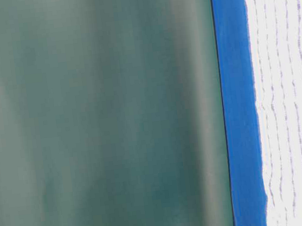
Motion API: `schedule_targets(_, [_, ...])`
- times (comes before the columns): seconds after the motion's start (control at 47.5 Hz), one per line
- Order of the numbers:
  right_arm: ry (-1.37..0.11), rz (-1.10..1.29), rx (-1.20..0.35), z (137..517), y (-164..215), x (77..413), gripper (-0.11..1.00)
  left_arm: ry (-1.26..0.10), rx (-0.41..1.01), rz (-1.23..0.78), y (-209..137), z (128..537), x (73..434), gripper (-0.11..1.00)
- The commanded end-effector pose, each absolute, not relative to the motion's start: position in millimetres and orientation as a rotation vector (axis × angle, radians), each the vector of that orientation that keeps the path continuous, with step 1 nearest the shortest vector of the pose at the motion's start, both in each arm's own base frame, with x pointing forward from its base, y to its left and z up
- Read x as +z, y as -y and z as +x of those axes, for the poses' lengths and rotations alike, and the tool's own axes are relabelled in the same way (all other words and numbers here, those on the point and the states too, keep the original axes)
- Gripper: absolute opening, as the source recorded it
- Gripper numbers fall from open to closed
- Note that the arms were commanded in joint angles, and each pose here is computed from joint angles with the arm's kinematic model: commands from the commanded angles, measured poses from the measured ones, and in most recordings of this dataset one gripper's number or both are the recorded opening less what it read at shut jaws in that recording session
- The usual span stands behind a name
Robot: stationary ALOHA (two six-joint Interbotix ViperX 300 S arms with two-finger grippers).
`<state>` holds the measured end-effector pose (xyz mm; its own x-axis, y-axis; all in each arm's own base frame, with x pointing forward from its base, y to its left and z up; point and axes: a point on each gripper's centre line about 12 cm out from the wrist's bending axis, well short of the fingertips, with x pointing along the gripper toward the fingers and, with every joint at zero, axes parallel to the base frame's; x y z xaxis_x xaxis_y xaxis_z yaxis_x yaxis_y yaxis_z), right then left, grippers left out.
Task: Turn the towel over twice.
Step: 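Move both grippers toward the far corners of the striped towel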
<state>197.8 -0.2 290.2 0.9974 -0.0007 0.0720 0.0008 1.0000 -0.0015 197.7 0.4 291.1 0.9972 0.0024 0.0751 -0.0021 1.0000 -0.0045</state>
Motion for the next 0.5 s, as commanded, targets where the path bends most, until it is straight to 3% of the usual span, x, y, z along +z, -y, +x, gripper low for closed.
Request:
schedule_targets(0.0, [0.097,-0.003,-0.035,201.3,7.1,301.1,0.00,0.087,0.047,0.001,-9.2,201.4,296.5,0.00])
schedule_targets(0.484, [-0.223,0.049,-0.359,221.0,83.3,238.3,0.00,-0.136,0.261,0.022,-61.4,229.3,242.3,0.00])
